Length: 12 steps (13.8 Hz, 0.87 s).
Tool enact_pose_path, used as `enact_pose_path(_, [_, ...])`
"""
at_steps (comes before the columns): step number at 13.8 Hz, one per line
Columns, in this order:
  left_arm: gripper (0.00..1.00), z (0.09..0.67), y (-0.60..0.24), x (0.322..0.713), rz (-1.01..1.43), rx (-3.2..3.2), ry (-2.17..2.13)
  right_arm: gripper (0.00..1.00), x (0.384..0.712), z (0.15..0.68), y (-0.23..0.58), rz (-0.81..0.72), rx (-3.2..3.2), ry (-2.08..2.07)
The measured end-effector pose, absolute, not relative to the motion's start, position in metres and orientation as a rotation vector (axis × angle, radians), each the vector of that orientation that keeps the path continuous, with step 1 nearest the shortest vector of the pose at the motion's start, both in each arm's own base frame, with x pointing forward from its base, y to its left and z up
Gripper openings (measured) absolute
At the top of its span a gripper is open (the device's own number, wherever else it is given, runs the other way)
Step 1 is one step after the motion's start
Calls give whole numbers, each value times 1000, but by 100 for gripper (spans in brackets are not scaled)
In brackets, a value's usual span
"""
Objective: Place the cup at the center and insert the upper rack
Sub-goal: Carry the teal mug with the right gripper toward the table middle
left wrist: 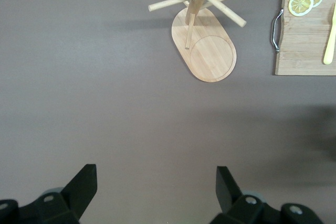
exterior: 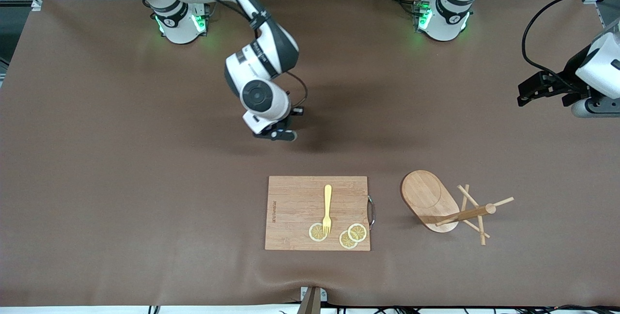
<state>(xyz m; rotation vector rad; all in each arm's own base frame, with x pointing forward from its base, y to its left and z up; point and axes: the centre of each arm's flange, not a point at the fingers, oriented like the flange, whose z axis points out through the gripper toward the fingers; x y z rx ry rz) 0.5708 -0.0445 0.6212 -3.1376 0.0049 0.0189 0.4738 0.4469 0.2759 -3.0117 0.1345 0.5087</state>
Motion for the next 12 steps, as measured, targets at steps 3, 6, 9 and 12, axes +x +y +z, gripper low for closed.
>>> enact_pose_path(3, [100,621,-44,572,12,-3138,5,5,443,281,483,504,-3018,51])
enact_pose_path(6, [100,621,-45,573,5,-3139,5,5,421,277,502,519,-3037,89])
enact_pose_path(9, [100,621,-45,573,4,-3139,5,5,410,264,509,536,-3055,86])
enact_pose_path(12, [100,621,-45,573,4,-3139,6,5,401,257,517,542,-3058,63])
